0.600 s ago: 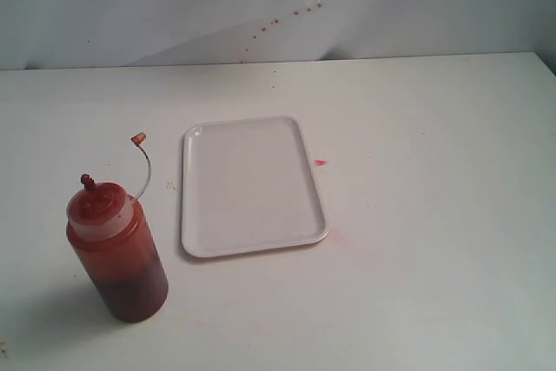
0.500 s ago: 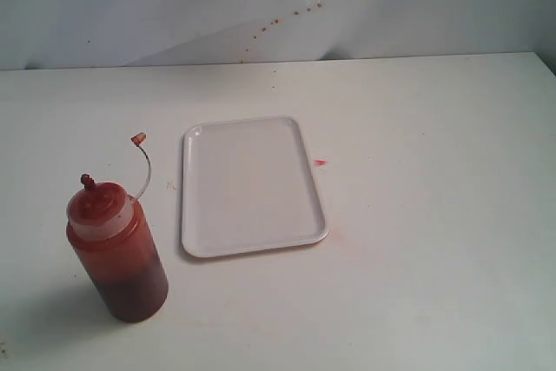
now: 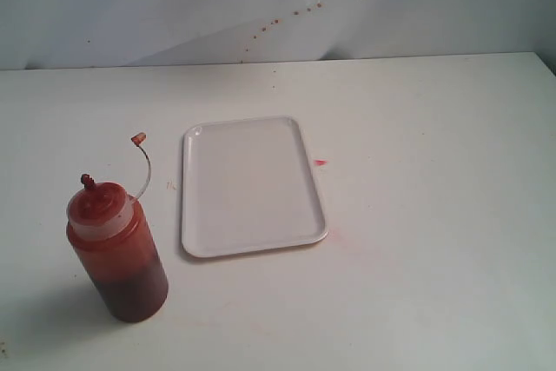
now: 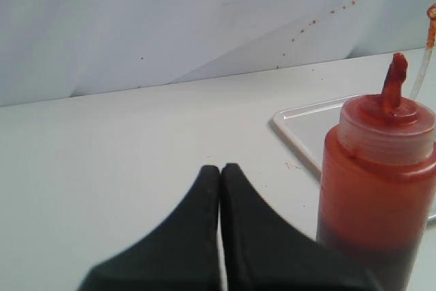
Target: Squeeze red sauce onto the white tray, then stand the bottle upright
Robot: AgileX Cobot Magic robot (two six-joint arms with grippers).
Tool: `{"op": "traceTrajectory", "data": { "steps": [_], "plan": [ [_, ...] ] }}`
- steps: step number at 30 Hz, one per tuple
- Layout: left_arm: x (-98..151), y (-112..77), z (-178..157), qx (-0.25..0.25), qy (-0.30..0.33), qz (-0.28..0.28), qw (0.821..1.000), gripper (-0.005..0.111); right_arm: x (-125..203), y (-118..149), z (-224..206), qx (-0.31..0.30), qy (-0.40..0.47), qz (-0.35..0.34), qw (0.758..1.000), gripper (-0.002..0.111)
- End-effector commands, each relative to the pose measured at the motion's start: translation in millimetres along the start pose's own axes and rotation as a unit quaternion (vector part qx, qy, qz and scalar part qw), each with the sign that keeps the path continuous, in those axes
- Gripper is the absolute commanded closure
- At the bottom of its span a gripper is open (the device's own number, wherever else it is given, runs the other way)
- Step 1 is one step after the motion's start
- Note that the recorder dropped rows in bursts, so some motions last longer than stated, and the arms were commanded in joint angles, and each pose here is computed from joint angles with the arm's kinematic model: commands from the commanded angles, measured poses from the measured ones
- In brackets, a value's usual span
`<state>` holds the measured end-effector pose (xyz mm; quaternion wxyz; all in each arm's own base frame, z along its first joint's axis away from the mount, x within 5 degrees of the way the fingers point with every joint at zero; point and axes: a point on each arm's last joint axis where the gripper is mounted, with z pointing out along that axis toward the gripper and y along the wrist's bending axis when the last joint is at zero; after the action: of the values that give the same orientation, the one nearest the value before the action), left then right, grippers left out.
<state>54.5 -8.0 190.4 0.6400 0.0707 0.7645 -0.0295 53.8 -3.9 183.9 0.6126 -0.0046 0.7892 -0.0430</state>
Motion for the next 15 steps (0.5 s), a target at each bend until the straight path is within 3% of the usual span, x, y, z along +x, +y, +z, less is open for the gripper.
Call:
{"op": "traceTrajectory", "data": {
  "steps": [1, 8, 11, 12, 15],
  "plan": [
    [1.0, -0.1, 0.1, 0.000, -0.002, -0.001, 1.000, 0.105, 0.9, -0.5, 0.0, 0.004, -0.001, -0.006, 1.000, 0.108],
    [-1.3, 0.1, 0.1, -0.001, -0.015, -0.001, 1.000, 0.105, 0.9, -0.5, 0.0, 0.004, -0.001, -0.006, 1.000, 0.108],
    [-16.5, 0.9, -1.6, 0.000, -0.099, -0.057, 0.993, 0.105, 0.9, -0.5, 0.0, 0.004, -0.001, -0.006, 1.000, 0.108],
    [-18.1, 1.0, -2.0, 0.003, -0.108, -0.084, 0.991, 0.105, 0.9, -0.5, 0.0, 0.004, -0.001, -0.006, 1.000, 0.108],
    [-13.7, -0.3, -1.1, 0.009, -0.083, -0.097, 0.992, 0.105, 0.9, -0.5, 0.0, 0.004, -0.001, -0.006, 1.000, 0.108]
  ]
}}
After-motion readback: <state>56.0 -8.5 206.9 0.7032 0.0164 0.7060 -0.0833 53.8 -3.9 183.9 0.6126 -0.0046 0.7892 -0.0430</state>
